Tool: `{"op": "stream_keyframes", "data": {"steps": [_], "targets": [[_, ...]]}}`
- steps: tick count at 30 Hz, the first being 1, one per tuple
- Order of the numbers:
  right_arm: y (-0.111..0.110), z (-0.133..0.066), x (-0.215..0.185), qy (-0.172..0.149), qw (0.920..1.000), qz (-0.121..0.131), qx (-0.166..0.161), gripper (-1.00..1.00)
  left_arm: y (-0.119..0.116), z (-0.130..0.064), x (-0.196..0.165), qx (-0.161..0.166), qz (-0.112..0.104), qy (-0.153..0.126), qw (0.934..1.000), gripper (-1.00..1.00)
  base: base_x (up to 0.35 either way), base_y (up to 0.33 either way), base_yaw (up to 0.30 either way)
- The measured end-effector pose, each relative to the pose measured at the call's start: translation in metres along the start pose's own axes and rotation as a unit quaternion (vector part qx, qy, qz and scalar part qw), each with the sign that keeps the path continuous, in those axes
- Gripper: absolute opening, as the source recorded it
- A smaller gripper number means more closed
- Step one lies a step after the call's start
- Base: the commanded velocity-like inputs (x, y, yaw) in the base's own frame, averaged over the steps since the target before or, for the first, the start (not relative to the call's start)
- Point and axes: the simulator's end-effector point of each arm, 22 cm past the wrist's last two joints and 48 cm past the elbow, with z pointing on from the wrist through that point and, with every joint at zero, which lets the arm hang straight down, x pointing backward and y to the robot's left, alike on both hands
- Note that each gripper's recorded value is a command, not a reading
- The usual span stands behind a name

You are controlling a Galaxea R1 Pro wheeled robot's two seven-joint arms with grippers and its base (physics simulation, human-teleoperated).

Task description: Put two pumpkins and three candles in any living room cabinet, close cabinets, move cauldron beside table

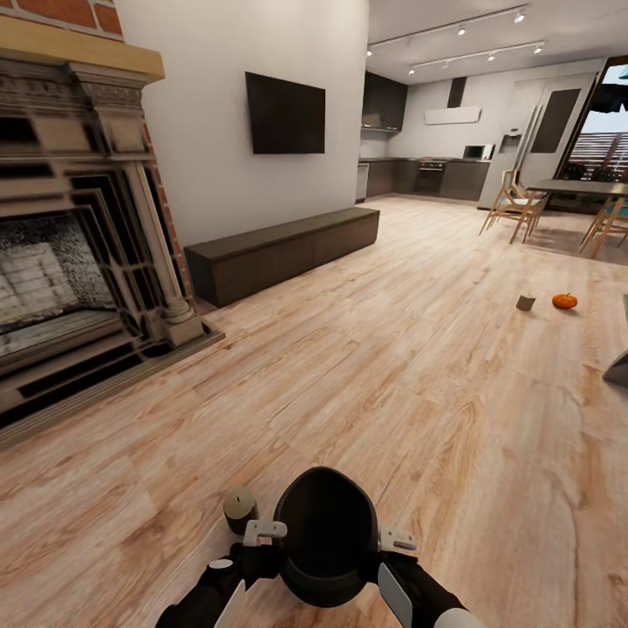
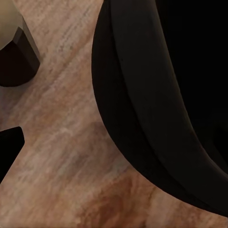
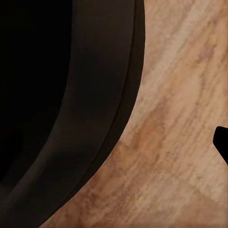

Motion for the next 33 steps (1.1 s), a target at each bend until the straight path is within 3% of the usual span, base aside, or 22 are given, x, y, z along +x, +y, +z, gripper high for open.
{"op": "stream_keyframes", "data": {"steps": [13,20,28,33], "targets": [[0.000,0.000,0.000,0.000,1.0000,0.000,0.000,1.00,-0.002,-0.001,-0.009,0.001,-0.001,-0.010,1.0000,1.00,0.000,0.000,0.000],[0.000,0.000,-0.002,-0.006,1.0000,0.000,0.000,1.00,-0.007,-0.006,-0.044,0.005,-0.001,-0.045,0.9990,1.00,0.000,0.000,0.000],[-0.002,0.005,0.004,0.000,1.0000,0.001,0.002,1.00,-0.012,-0.001,-0.035,0.014,-0.029,-0.037,0.9988,1.00,0.000,0.000,0.000],[-0.002,0.005,0.004,0.000,1.0000,0.001,0.002,1.00,-0.012,0.000,-0.025,0.014,-0.033,-0.026,0.9990,1.00,0.000,0.000,0.000]]}}
